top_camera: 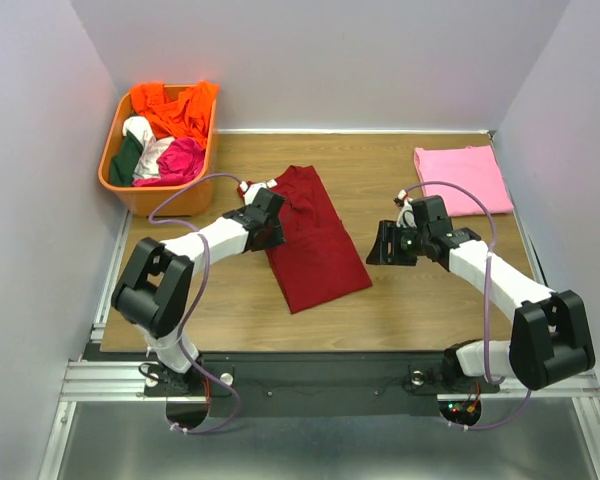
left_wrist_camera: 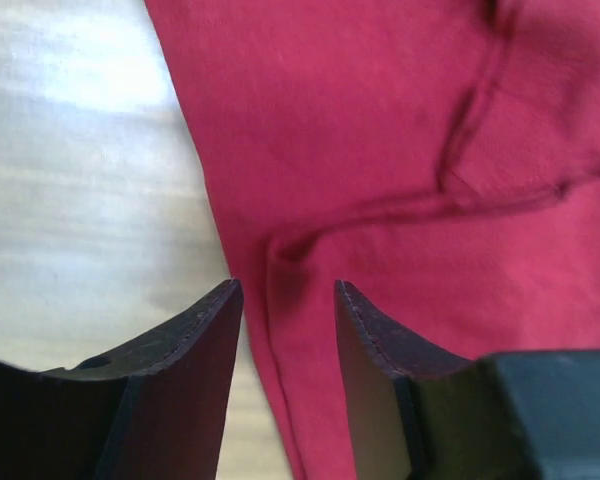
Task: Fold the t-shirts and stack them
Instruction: Fold the tshirt
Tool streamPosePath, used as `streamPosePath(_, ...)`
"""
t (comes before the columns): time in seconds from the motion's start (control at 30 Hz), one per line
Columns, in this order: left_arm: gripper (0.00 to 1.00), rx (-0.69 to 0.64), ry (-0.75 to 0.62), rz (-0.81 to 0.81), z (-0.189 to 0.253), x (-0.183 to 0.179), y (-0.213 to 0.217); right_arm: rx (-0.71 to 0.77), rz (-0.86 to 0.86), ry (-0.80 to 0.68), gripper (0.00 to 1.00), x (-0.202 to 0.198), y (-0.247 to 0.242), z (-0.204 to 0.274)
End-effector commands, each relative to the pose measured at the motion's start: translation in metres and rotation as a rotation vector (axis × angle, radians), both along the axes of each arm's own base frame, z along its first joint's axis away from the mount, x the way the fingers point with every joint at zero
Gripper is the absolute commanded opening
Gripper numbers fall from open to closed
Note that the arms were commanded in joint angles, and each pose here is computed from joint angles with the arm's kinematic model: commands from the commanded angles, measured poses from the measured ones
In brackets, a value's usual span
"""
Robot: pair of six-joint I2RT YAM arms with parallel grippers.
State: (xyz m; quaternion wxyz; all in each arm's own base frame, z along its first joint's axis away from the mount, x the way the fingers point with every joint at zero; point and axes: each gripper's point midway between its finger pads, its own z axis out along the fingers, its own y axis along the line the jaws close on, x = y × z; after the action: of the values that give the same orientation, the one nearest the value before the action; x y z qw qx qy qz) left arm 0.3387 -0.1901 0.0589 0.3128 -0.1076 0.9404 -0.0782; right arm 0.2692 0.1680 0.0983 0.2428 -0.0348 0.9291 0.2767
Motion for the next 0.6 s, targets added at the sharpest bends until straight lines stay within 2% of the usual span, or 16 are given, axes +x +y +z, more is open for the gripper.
streamPosePath(0.0,0.47,0.053,-0.026,-0.033,0.005,0.02,0.003,-0.017,0.019,-0.022,0.64,-0.006,-0.002,-0.001)
streamPosePath(0.03,0.46,0.051,-0.029,-0.034,0.007,0.022,0.002,-0.019,0.021,-0.022,0.64,-0.007,-0.003,-0.001)
streamPosePath(0.07,0.39,0.051,-0.024,-0.035,0.005,0.023,0.001,-0.02,0.024,-0.022,0.64,-0.007,-0.003,-0.002)
streamPosePath(0.17,0.29,0.053,-0.006,-0.041,0.0,0.023,-0.001,-0.025,0.025,-0.025,0.64,-0.007,-0.004,-0.002)
streamPosePath(0.2,0.21,0.053,-0.001,-0.044,0.0,0.023,-0.002,-0.026,0.023,-0.029,0.64,-0.006,-0.004,-0.001)
streamPosePath(0.37,0.01,0.057,-0.001,-0.031,0.006,0.02,0.002,-0.025,0.019,-0.027,0.64,-0.007,-0.004,-0.001)
streamPosePath(0.57,0.0,0.085,-0.012,0.011,0.029,0.013,0.016,-0.022,0.014,-0.033,0.64,-0.007,-0.004,0.001)
